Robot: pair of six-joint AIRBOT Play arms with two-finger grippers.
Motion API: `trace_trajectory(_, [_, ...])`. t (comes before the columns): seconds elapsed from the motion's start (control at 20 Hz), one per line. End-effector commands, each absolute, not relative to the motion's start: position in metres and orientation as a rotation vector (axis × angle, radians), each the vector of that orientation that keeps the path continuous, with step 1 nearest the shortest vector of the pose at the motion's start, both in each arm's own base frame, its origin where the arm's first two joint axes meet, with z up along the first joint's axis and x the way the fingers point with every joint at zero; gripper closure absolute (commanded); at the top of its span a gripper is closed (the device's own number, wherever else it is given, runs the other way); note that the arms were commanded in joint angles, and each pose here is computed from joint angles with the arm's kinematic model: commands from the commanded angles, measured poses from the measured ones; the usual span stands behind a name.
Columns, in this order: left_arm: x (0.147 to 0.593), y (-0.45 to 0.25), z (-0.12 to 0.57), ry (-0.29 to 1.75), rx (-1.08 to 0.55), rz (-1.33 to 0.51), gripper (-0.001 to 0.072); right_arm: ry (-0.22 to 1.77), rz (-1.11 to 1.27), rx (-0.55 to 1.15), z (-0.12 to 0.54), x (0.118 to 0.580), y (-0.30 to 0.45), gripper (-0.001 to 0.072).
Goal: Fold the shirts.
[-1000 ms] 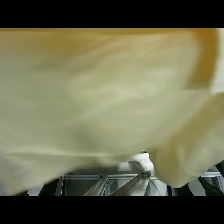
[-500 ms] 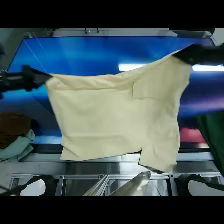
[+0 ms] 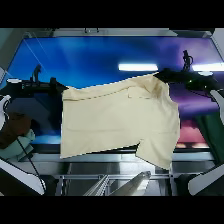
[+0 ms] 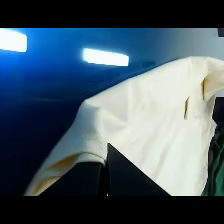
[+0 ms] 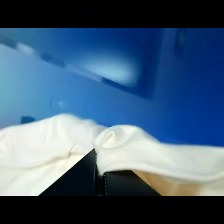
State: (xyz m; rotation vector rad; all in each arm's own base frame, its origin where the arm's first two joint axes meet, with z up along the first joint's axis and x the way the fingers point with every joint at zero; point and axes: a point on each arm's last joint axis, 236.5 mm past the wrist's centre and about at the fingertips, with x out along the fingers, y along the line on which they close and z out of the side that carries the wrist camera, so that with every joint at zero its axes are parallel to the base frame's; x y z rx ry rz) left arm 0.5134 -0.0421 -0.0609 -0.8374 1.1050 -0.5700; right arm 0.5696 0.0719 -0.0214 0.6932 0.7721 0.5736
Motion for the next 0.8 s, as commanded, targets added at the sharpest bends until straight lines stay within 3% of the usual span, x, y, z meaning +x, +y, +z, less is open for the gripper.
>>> trace_trajectory(0.0, [0.526, -0.035, -0.037, 1.101, -0.862, -0.633, 0.0691, 0.733, 0.659, 0.749, -0.005, 0.566, 0.055, 0.0688])
trace_trajectory(0.2, [0.49, -0.049, -0.01, 1.218, -0.879, -0.792, 0.0691, 0.771, 0.822, 0.803, 0.014, 0.528, 0.045, 0.0688])
trace_trajectory(0.45, [0.451, -0.066, -0.029, 1.415, -0.882, -0.818, 0.0691, 0.934, 0.993, 0.741, 0.013, 0.469, 0.057, 0.0689])
trace_trajectory(0.75, [0.415, -0.076, -0.062, 1.464, -0.951, -0.782, 0.0698, 1.045, 0.761, 0.731, -0.048, 0.442, 0.037, 0.0689])
